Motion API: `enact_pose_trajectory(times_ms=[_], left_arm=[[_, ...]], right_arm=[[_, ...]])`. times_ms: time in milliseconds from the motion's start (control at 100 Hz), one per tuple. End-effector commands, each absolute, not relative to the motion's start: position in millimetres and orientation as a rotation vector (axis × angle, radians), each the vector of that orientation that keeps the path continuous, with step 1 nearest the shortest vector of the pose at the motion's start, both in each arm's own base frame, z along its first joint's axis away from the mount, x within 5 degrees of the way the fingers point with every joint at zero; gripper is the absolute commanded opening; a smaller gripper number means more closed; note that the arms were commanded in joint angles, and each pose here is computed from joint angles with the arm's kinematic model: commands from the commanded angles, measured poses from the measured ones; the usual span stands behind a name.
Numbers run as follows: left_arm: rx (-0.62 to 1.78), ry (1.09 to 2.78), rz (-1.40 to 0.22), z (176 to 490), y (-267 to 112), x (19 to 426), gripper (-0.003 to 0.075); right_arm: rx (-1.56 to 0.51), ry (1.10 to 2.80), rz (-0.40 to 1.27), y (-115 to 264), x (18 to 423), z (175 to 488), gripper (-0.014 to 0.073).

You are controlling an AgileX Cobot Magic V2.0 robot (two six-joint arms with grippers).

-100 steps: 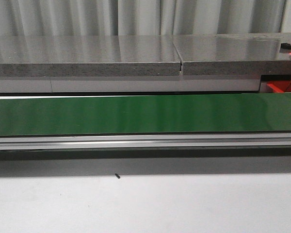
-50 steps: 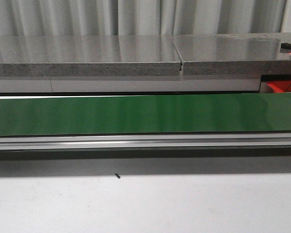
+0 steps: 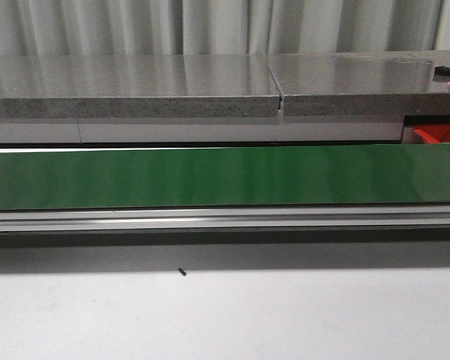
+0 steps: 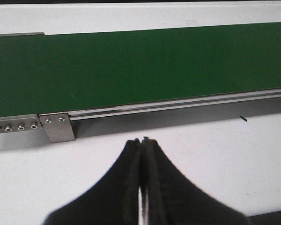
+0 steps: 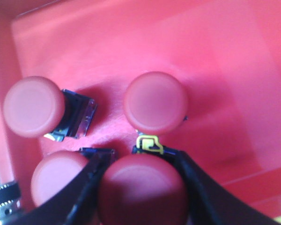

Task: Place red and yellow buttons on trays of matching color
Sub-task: 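Carry the red button to the red tray section and release it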

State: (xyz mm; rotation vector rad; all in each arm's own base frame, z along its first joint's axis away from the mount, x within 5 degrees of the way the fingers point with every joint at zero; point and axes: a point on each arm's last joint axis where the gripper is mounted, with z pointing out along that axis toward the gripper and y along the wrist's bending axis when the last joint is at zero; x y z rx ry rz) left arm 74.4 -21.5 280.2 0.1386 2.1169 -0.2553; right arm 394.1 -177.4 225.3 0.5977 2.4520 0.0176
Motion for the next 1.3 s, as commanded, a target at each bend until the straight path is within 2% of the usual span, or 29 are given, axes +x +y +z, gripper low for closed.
enact_pose_trajectory(times_ms=[0,500,570,720,790,1020,1290], left_arm=[[0.122,2.035,-0.277,294.1,-22.4,77.3,-0.002],[0.122,2.035,-0.277,294.1,-22.4,77.3,-0.002],[0.122,2.035,-0.277,294.1,-22.4,77.3,-0.002],[0.122,2.035,-0.277,294.1,-22.4,77.3,-0.002],[0.122,2.035,-0.277,294.1,-22.4,77.3,-0.002],[0.122,2.035,-0.277,294.1,-22.4,77.3,-0.002],[0.122,2.035,-0.277,294.1,-22.4,77.3,-0.002]], right_arm=[[0.58,2.327,-0.024,-183.5,397.5,256.3,0.0139],[0.598,2.345,-0.023,-188.3,405.9,232.5,0.0153],[0.601,2.355,-0.018,-188.2,406.1,230.0,0.0225],[0.602,2.338,-0.022,-188.6,406.6,231.9,0.0517],[0.602,2.334,-0.021,-188.3,406.2,233.8,0.0582],[0.591,2.31,-0.025,-186.0,402.0,249.0,0.0568],[0.562,2.247,-0.038,-177.6,386.1,289.4,0.0568]])
